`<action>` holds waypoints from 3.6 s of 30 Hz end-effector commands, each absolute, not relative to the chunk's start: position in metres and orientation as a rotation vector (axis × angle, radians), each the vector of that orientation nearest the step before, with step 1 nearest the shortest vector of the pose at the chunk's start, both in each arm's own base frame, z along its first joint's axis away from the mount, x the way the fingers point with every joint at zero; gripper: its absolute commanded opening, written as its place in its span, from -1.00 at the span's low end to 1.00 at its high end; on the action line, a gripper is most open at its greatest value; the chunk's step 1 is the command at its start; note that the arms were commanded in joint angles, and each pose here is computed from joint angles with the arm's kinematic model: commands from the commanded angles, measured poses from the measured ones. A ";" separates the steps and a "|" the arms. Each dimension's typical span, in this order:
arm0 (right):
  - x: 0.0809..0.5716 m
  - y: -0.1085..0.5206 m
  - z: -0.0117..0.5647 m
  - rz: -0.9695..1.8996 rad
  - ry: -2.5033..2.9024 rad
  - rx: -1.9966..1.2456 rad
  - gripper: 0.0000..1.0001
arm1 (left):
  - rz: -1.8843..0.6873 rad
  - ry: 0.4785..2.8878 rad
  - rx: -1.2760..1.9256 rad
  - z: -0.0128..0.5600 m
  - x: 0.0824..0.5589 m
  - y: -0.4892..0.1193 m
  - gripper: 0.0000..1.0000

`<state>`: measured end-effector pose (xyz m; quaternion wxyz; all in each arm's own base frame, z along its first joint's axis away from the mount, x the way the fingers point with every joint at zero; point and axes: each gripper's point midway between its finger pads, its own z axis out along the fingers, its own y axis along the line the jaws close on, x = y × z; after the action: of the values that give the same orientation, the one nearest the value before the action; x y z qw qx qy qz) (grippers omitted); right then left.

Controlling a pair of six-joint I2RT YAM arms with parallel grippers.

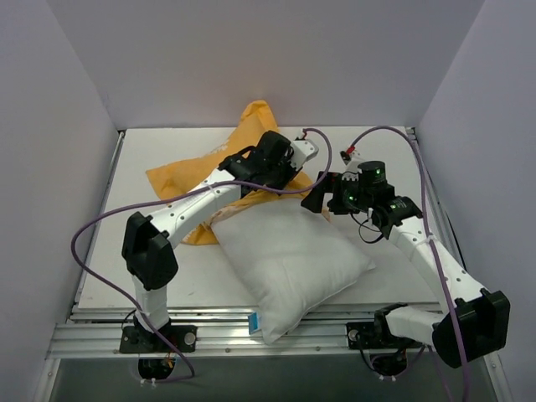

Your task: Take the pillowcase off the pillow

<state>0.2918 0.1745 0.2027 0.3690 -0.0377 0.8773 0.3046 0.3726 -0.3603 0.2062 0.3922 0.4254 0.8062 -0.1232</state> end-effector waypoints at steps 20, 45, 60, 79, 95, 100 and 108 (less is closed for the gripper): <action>0.278 0.294 0.153 0.976 2.287 -0.622 -0.97 | -0.390 1.910 0.461 0.299 0.422 -0.291 -0.95; 0.172 0.211 0.378 0.906 1.930 -0.658 -1.00 | 0.063 2.013 -0.104 0.279 0.497 -0.082 -0.95; 0.207 0.204 0.329 0.762 2.065 -0.483 -1.00 | -0.180 2.057 -0.073 0.245 0.507 -0.117 -0.79; 0.319 0.186 0.229 0.296 2.178 -0.216 0.59 | -0.478 1.989 -0.116 0.264 0.336 -0.130 0.74; 0.241 0.310 0.228 0.252 2.006 -0.816 1.00 | -0.615 2.085 -0.163 0.197 0.267 -0.130 0.70; 0.239 0.333 0.180 0.219 2.035 -0.938 0.99 | -0.591 2.082 -0.172 0.198 0.263 -0.124 0.70; 0.260 0.309 0.108 0.107 2.189 -0.909 -0.37 | -0.683 2.109 -0.148 0.184 0.262 -0.142 0.71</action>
<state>0.2498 0.3291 0.1390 0.4062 -0.3746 0.8317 0.0544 0.2595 -0.1301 0.1839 0.4453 -0.0642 0.8577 -0.2489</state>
